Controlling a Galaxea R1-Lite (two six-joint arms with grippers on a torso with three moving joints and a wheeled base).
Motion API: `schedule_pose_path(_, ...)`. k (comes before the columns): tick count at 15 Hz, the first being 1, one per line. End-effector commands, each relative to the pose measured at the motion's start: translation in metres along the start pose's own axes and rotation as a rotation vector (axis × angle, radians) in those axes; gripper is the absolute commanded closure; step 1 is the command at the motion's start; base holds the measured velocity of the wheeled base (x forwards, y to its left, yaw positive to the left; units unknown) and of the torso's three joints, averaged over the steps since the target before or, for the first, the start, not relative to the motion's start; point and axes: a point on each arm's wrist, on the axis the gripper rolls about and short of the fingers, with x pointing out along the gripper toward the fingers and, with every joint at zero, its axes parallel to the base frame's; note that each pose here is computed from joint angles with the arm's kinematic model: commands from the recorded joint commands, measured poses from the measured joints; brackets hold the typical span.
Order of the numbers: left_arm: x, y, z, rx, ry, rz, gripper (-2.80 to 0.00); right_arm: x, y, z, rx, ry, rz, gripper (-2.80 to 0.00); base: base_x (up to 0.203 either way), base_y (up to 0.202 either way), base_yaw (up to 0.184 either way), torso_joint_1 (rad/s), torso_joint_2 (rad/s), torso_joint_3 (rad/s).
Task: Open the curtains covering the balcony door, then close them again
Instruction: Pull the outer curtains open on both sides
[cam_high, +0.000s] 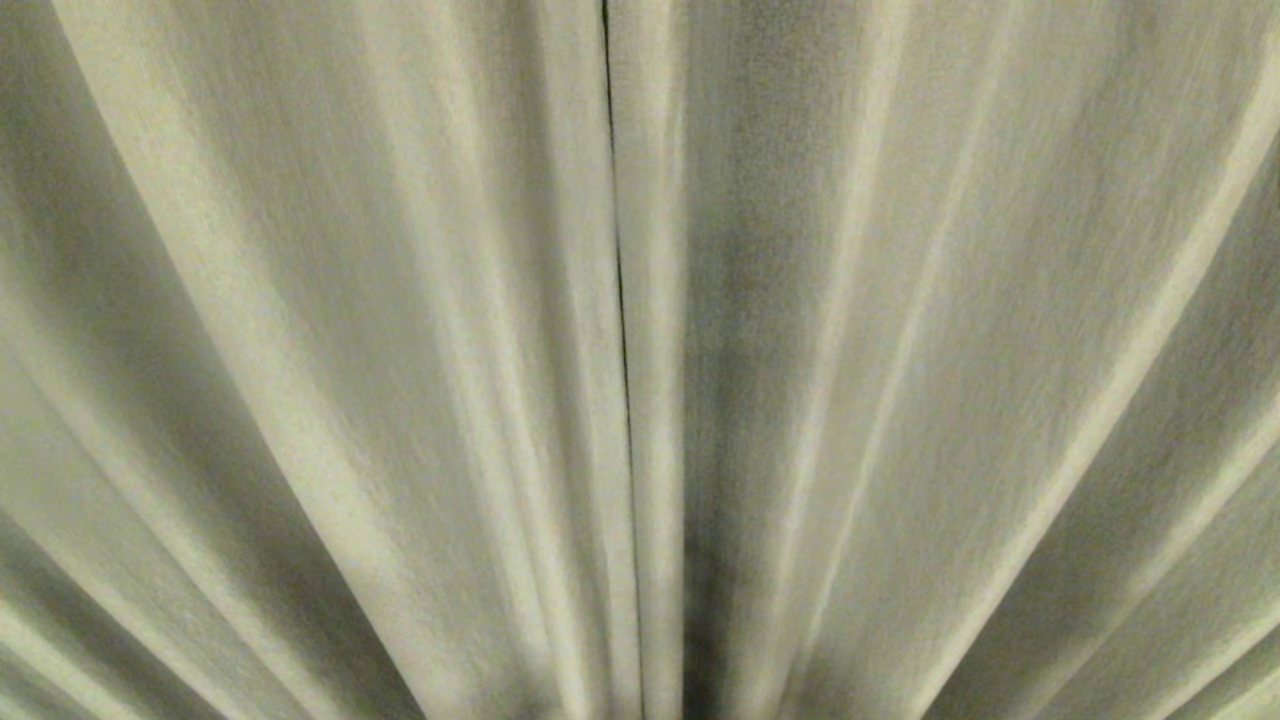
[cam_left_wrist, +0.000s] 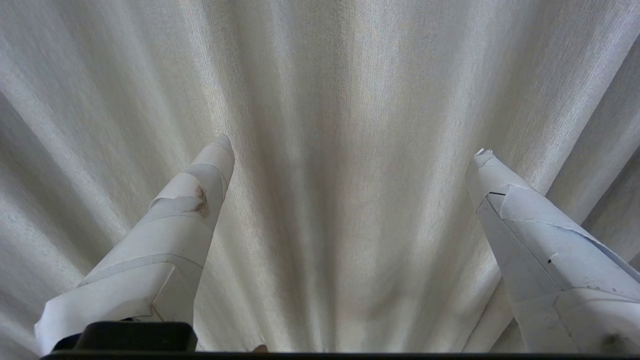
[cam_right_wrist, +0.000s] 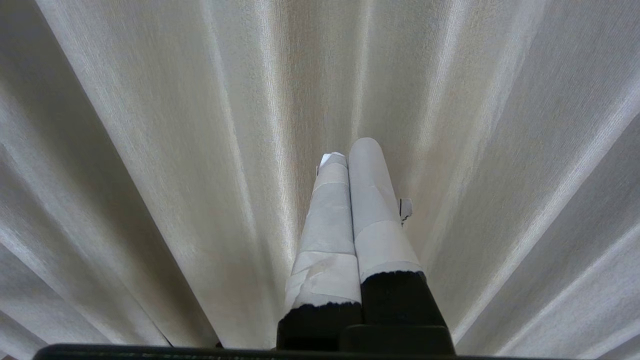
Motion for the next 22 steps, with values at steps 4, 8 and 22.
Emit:
schedule_pose_path(4,0.000,0.000,0.000,0.000,-0.001,0.001,-2.80,0.000,0.000,0.000,0.002,0.000,-0.001,0.00,0.000,0.000,0.000,0.000,0.00,0.000)
schedule_pose_path(8,0.000,0.000,0.000,0.000,-0.002,0.001,-2.80,0.000,0.000,0.000,0.002,0.000,0.000,0.00,0.000,0.000,0.000,0.000,0.00,0.000)
schedule_pose_path(22,0.000,0.000,0.000,0.000,-0.001,0.001,-2.80,0.001,0.003,0.050,-0.118,-0.079,0.176,0.00,0.000,0.000,0.000,0.000,0.00,0.000)
